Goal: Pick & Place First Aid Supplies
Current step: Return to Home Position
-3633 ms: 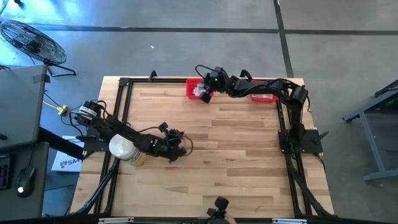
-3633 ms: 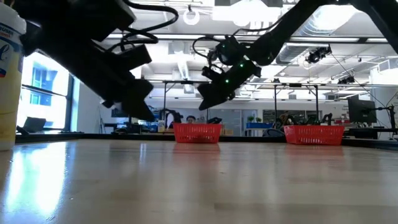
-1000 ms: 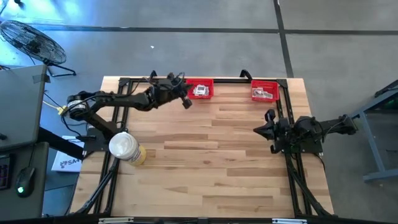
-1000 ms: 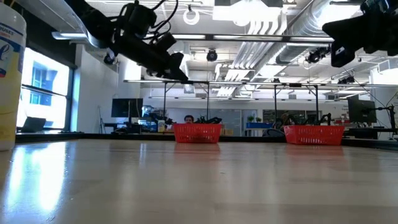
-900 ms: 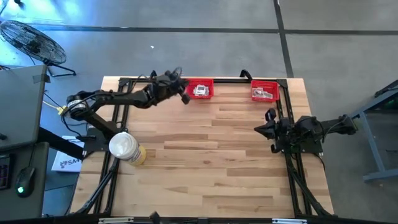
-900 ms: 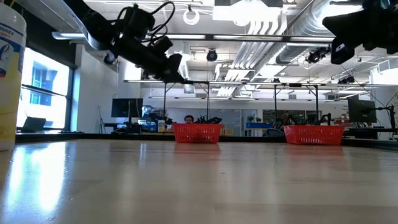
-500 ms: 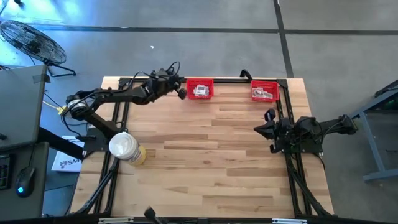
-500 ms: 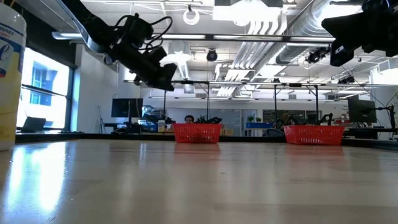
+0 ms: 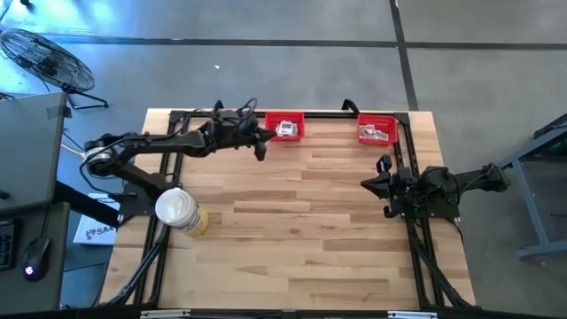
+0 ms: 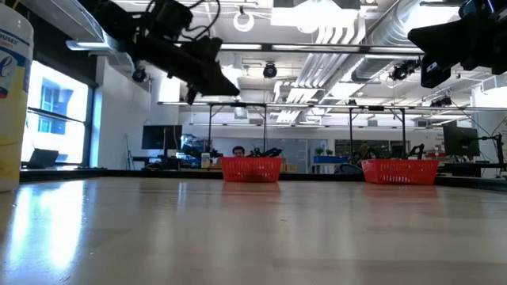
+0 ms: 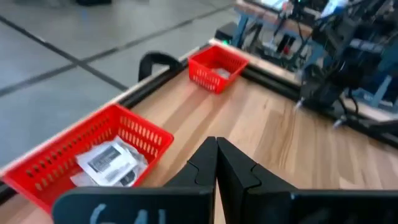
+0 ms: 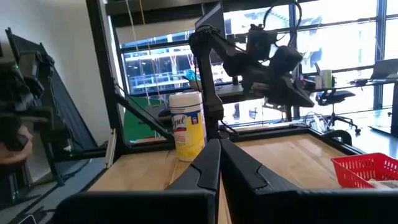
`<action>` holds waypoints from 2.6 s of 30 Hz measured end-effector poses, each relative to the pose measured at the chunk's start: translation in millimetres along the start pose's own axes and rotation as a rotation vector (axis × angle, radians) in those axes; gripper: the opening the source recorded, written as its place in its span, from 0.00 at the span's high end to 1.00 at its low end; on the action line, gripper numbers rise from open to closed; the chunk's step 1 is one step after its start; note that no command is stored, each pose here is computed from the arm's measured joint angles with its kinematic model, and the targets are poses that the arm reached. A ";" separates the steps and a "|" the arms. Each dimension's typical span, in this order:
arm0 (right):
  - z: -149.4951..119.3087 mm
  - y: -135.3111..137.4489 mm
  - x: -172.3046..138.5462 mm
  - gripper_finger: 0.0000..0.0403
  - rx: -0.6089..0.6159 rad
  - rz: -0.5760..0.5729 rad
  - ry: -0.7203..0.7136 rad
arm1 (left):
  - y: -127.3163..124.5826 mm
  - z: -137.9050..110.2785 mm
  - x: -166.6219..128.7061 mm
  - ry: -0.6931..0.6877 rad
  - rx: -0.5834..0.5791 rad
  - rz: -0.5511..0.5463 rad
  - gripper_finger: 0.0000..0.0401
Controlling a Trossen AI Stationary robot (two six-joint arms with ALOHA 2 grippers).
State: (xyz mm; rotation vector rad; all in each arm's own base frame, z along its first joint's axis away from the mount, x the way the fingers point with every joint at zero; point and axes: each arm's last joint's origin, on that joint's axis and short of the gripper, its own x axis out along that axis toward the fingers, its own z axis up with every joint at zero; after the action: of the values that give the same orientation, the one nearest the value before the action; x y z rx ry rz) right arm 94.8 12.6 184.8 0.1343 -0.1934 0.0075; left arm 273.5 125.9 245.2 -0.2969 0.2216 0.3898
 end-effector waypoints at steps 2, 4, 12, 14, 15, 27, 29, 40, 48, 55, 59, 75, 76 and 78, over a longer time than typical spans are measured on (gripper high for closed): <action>0.0 0.0 0.0 0.98 0.000 0.000 0.000 | -0.6 1.7 -10.3 -0.030 0.000 0.021 1.00; -0.1 0.0 0.0 0.99 0.000 0.000 0.000 | 0.3 -2.1 -21.6 -0.045 0.000 0.050 1.00; -0.2 0.0 0.0 0.99 -0.001 0.000 0.001 | 4.1 -31.4 -64.7 -0.035 -0.020 0.076 1.00; -0.2 0.0 0.0 0.99 -0.001 0.000 0.001 | 2.0 -37.8 -73.1 -0.029 -0.029 0.087 1.00; -0.2 0.0 0.0 0.98 -0.001 0.001 0.001 | -0.3 -39.3 -76.6 -0.039 -0.024 0.092 1.00; -0.4 0.1 0.1 0.98 -0.001 0.004 0.003 | -45.7 -54.5 -102.0 -0.017 0.149 0.027 1.00; -0.4 0.1 0.1 0.98 -0.001 0.004 0.003 | -51.0 -56.9 -105.0 -0.006 0.162 0.019 1.00; -0.4 0.1 0.1 0.99 -0.001 0.004 0.003 | -74.0 -67.1 -117.2 -0.082 0.153 0.019 1.00; -0.4 0.1 0.1 0.98 -0.001 0.004 0.003 | -68.2 -106.8 -123.3 -0.159 0.093 -0.071 1.00; -0.6 0.1 0.1 0.98 -0.001 0.004 0.003 | -63.6 -129.0 -138.3 -0.169 0.084 -0.010 1.00; -0.6 0.1 0.1 0.99 -0.001 0.004 0.003 | -67.5 -134.0 -145.6 -0.109 0.215 -0.209 1.00; -0.5 0.1 0.1 0.99 -0.001 0.004 0.003 | -30.7 -120.4 -165.2 -0.081 0.241 -0.392 1.00; -0.6 0.1 0.1 0.99 -0.001 0.004 0.003 | -28.5 -120.6 -167.6 -0.083 0.239 -0.379 1.00; -0.6 0.1 0.1 0.99 -0.001 0.004 0.003 | -24.7 -122.2 -172.1 -0.097 0.237 -0.354 1.00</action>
State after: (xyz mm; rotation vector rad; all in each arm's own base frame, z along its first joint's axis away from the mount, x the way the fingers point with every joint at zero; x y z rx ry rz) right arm 95.0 12.8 184.3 0.1326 -0.1906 0.0118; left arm 109.4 6.0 183.1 -0.0799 0.1151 0.0257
